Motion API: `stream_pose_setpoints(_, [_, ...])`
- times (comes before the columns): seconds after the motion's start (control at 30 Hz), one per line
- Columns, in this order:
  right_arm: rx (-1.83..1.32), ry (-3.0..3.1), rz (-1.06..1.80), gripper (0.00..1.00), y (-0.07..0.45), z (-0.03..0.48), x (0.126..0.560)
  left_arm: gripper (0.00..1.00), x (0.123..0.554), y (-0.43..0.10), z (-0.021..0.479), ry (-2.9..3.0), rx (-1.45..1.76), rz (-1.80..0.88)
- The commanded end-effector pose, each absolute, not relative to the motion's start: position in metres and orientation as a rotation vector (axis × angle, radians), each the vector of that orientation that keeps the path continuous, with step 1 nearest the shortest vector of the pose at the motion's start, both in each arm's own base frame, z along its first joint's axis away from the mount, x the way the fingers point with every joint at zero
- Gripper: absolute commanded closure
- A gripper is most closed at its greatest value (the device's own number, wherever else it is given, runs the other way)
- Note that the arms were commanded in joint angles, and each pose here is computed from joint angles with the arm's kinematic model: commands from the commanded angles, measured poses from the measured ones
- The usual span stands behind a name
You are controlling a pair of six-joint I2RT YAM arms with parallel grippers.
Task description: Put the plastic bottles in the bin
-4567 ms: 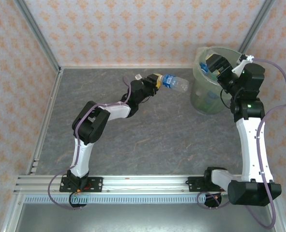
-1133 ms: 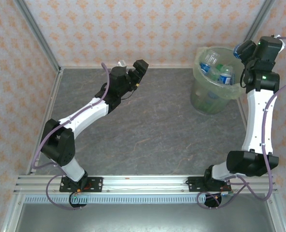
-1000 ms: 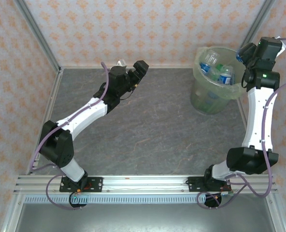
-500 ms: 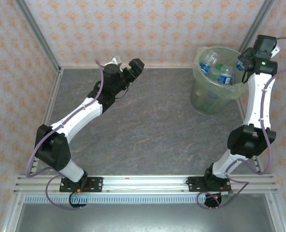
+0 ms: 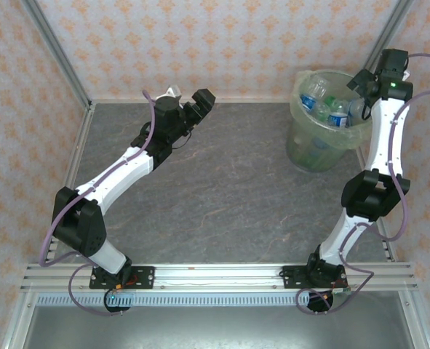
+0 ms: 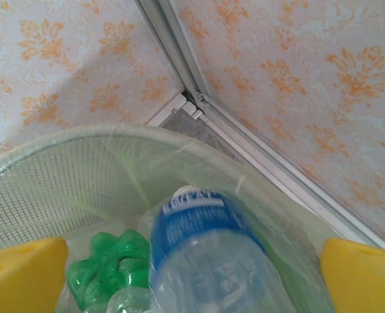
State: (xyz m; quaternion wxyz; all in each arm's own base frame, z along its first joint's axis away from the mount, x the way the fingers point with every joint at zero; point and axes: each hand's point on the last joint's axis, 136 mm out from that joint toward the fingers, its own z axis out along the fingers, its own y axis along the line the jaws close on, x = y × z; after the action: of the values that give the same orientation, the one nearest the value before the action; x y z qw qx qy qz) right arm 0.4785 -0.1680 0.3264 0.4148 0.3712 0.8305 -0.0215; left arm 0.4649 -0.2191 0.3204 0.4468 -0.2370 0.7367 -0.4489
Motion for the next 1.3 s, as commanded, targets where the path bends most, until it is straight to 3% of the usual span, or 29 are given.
stream_pose_setpoints(0.0, [0.929,1.971,-0.084,0.00,-0.173,0.376,0.459,0.01,0.459,-0.210,0.331,1.806,-0.567,-1.088])
stream_pose_setpoints(0.3, [0.892,1.910,0.055,0.00,-0.149,0.410,0.439,0.01,0.460,-0.211,0.329,1.808,-0.559,-1.089])
stream_pose_setpoints(0.63, [0.854,2.035,0.282,0.00,-0.097,0.375,0.427,0.01,0.462,-0.214,0.328,1.817,-0.533,-1.078])
stream_pose_setpoints(0.93, [0.878,2.145,0.301,0.00,-0.089,0.317,0.431,0.01,0.458,-0.209,0.330,1.839,-0.495,-1.013])
stream_pose_setpoints(1.27, [0.766,2.020,0.296,0.00,-0.079,0.366,0.428,0.01,0.447,-0.169,0.340,1.902,-0.423,-0.638])
